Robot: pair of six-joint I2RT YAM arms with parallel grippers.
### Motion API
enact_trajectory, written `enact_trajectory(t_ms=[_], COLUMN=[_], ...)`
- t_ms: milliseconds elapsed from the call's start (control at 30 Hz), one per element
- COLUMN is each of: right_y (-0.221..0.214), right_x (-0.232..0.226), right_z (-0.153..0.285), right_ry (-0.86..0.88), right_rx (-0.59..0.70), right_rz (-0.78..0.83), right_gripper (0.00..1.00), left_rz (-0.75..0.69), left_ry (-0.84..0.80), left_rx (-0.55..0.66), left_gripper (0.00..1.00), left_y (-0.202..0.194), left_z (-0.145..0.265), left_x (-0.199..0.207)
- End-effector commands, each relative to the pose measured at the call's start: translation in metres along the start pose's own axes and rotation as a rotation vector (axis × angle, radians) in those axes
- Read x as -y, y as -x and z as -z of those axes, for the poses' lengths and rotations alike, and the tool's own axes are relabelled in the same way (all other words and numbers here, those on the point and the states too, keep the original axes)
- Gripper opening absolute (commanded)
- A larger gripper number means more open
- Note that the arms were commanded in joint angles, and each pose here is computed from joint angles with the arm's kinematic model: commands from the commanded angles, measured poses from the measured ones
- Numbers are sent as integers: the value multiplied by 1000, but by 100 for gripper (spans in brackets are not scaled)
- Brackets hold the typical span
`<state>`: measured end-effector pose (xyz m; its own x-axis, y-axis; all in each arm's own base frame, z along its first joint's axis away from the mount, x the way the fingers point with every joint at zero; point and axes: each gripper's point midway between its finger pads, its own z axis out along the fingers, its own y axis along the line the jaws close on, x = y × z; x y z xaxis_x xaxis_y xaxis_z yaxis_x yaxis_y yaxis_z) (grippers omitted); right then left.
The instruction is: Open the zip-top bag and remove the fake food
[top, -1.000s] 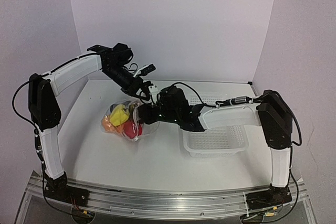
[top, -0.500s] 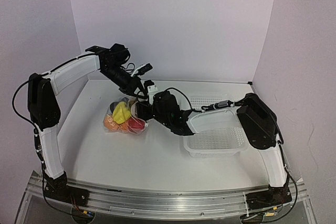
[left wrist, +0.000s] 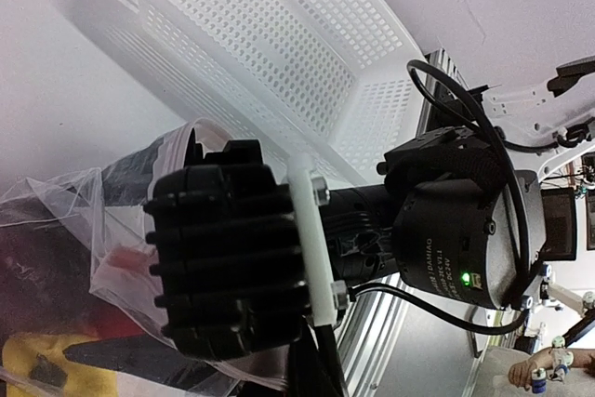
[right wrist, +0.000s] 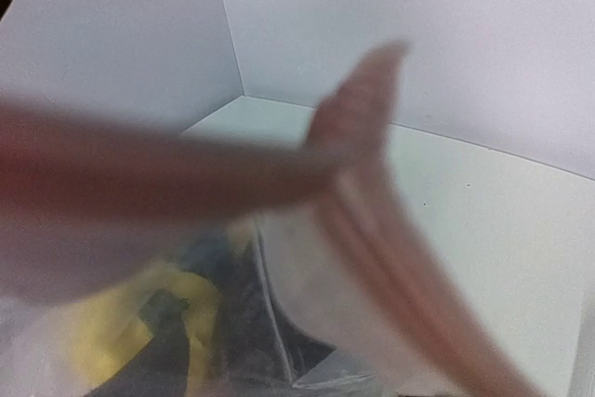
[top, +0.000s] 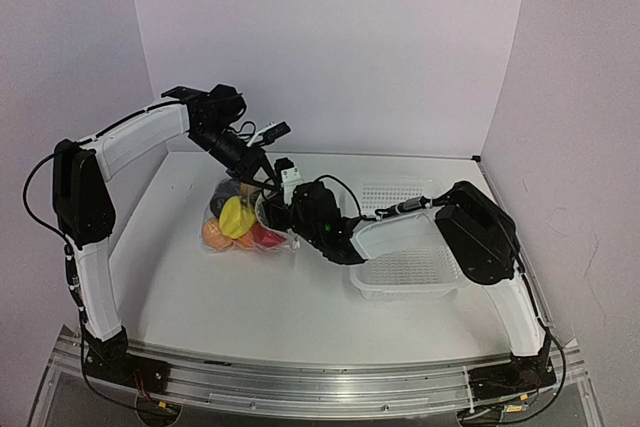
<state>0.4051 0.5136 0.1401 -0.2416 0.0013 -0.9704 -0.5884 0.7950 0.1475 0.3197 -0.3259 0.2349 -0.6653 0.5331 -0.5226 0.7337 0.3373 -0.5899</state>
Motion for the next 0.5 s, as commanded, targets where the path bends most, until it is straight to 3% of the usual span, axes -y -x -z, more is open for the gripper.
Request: enact_trajectory(t_ms=[0, 133, 300, 467], right_y=[-48, -44, -46, -51], right_x=[34, 20, 21, 33], right_z=[-12, -18, -22, -16], right_ry=[-76, -2, -9, -41], right_rx=[-111, -103, -98, -112], right_rz=[35, 40, 34, 20], right_gripper=[71, 67, 43, 28], left_rz=[-99, -92, -108, -108], left_ry=[-200, -214, -222, -207], left_rx=[84, 91, 116, 130], left_gripper=[0, 0, 0, 0], left_y=[17, 17, 25, 28], left_z=[22, 18, 20, 25], left_x=[72, 69, 72, 69])
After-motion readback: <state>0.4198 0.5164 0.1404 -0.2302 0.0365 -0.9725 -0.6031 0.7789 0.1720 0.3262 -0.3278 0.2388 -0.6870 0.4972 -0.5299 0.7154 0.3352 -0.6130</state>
